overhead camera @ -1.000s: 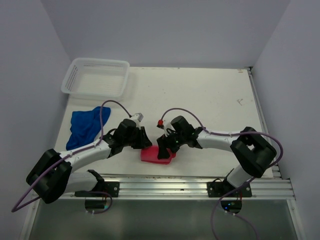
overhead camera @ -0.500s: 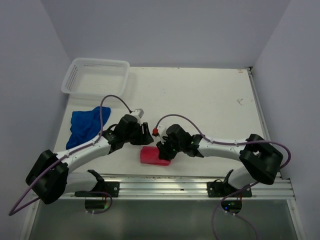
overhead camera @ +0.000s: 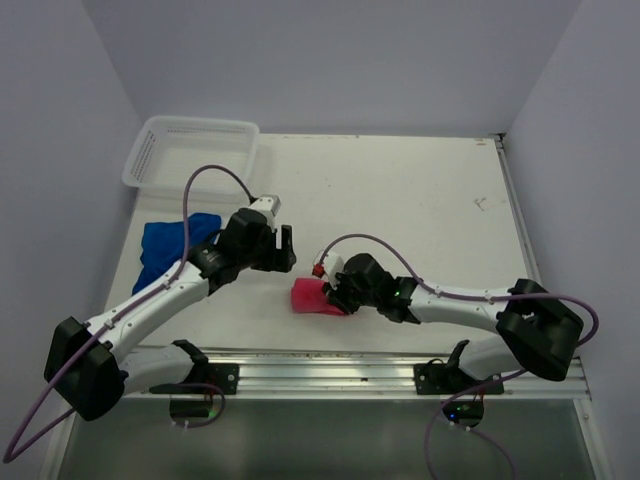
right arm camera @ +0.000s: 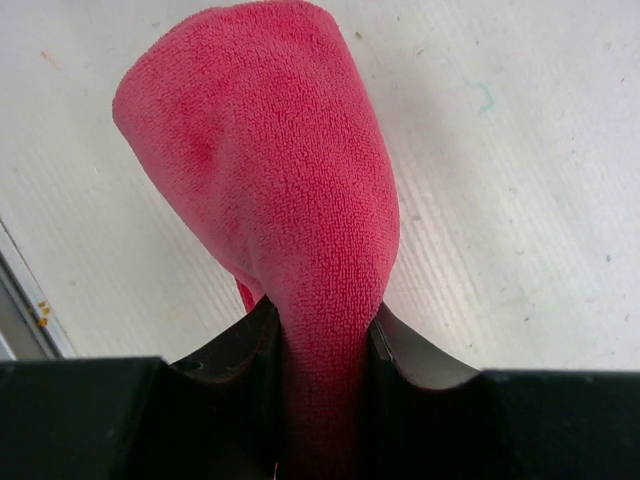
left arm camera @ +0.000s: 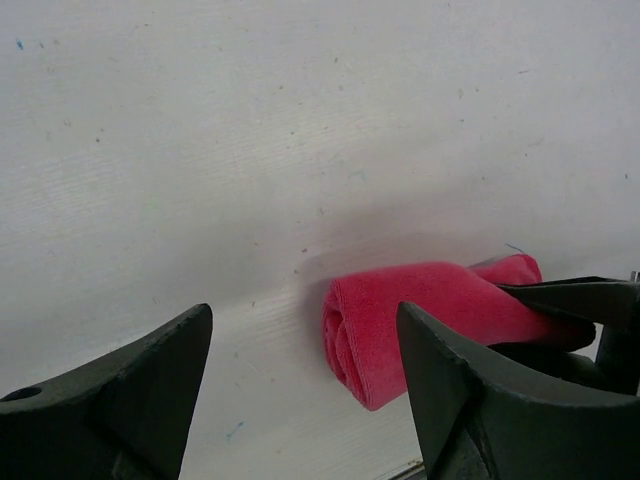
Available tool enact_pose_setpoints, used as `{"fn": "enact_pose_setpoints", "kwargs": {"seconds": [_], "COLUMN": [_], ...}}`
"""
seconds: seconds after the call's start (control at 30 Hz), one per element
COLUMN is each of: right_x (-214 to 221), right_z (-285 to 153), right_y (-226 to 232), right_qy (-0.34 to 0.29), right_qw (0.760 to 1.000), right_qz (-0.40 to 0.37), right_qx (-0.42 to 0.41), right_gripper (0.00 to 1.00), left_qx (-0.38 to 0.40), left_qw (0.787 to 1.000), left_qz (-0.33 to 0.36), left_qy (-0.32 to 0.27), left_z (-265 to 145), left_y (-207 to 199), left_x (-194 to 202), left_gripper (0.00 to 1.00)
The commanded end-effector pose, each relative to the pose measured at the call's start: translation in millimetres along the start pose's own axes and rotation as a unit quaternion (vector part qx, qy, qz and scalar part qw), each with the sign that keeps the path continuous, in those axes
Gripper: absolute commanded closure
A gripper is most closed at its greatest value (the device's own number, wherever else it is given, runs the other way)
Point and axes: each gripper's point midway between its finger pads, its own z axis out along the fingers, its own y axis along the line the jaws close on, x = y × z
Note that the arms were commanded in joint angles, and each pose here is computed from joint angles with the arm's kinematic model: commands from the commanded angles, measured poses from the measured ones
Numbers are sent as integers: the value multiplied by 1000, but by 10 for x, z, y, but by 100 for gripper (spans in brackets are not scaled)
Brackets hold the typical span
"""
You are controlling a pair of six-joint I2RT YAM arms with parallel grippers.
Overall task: Roll the towels
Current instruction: Place the rolled towel into the container
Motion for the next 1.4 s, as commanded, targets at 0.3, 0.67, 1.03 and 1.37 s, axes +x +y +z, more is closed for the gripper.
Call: {"fn": "enact_pose_setpoints", "kwargs": {"seconds": [0.3,0.67,1.03,1.37], "right_x": [-183,-124,-152,-194], "right_z": [151,210,176,121], "right_y": [-188,-148,-199,-300], "right_qy": [-58,-52,-70,-98], "right_qw": [996,995,995,993], "right_qz": [-57,-53,-60,-68], "right_qx": [-30,-63,-46,-11], "right_gripper": [100,100,100,100], "left_qx": [78,182,252,292], "left_qw": [970,907,857,843], "left_qz": [232,377,447,451], "left_qy": [-19,-44,-56,21], "left_z": [-227,-161,96,354], "left_y": [-105,-314,-486,-486], "left_x": [-102,93,319,645], "left_gripper": [16,12,11,12]}}
